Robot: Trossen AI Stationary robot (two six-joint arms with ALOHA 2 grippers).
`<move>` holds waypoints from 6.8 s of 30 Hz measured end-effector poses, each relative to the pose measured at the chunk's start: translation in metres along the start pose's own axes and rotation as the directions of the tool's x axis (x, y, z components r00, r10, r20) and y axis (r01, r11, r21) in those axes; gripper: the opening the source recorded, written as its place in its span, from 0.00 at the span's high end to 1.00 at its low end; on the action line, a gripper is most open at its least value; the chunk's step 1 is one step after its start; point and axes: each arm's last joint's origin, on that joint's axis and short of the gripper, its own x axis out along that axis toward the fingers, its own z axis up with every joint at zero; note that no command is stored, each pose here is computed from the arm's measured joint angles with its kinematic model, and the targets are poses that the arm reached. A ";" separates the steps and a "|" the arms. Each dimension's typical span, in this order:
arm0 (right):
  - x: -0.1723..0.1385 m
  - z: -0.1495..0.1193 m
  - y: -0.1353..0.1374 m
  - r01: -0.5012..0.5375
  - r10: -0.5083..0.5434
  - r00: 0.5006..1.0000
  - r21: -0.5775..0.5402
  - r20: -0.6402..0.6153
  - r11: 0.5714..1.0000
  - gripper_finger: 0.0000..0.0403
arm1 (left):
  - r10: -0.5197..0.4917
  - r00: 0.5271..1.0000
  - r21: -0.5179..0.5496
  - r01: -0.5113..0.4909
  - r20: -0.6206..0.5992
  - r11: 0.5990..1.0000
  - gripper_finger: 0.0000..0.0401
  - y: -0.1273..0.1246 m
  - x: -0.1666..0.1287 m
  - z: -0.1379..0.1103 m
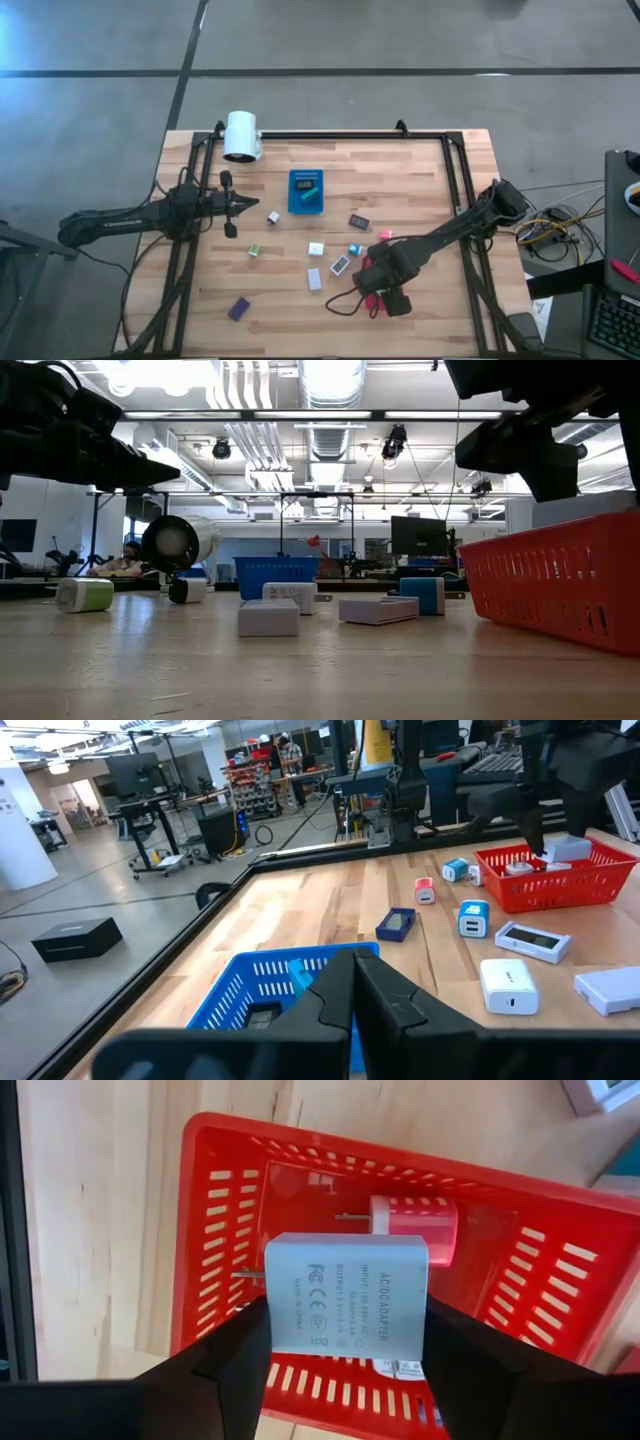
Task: Pick & Place Office items
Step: Put the right white charger adapter into the red bin, then put the right dark blue digital clock into the blue bin
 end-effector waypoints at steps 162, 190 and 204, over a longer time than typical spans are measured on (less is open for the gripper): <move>0.016 -0.021 -0.202 0.095 -0.167 0.980 0.486 0.107 0.869 0.26 | 0.033 0.999 -0.012 -0.033 -0.024 0.999 0.97 0.001 0.001 -0.002; 0.036 -0.016 -0.204 0.212 -0.245 0.967 0.303 0.074 0.929 0.32 | 0.034 0.999 -0.008 -0.034 -0.030 0.999 0.97 0.001 0.001 -0.002; 0.046 -0.021 -0.203 0.131 -0.170 0.978 0.278 0.121 0.952 0.65 | 0.034 0.999 -0.007 -0.034 -0.030 0.999 0.97 0.001 0.001 -0.002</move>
